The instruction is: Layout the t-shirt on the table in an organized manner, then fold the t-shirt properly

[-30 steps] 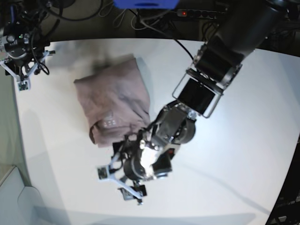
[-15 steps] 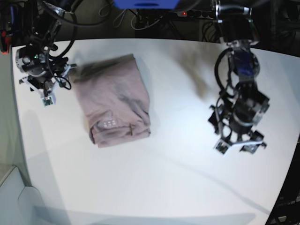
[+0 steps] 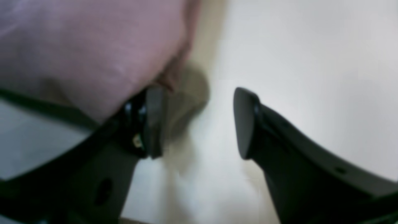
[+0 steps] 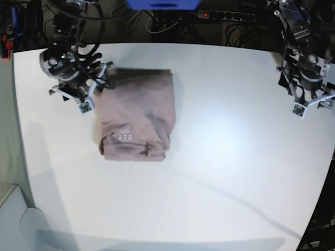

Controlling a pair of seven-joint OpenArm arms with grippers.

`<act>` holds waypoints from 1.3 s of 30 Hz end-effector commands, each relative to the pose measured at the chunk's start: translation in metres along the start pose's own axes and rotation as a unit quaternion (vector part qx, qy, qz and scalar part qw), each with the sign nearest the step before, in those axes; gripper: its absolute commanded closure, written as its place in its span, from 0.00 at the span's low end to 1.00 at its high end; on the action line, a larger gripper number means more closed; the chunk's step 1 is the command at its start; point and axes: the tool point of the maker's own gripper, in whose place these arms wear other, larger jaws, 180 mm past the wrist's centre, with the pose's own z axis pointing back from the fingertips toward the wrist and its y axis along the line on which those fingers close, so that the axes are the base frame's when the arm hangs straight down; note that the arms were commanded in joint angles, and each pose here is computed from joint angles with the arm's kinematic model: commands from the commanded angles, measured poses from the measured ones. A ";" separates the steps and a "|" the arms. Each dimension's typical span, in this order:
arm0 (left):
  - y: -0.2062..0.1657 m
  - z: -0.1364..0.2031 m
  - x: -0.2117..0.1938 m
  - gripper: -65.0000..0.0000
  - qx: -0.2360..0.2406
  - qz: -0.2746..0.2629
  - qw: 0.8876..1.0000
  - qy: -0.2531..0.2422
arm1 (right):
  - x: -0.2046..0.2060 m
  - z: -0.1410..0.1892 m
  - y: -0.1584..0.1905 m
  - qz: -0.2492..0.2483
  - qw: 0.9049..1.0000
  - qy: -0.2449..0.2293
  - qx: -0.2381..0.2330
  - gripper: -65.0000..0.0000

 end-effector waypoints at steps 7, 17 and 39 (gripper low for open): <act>0.006 0.008 -0.024 0.25 0.012 0.004 1.000 0.022 | 0.015 0.009 0.004 0.016 0.999 -0.028 -0.001 0.47; -0.009 0.021 -0.035 0.26 -0.048 0.088 0.995 -0.022 | -0.013 0.029 -0.045 -0.031 0.997 -0.009 -0.070 0.47; -0.056 0.090 -0.136 0.78 -0.162 0.239 0.957 0.032 | -0.169 0.131 -0.110 -0.146 0.952 0.146 -0.227 1.00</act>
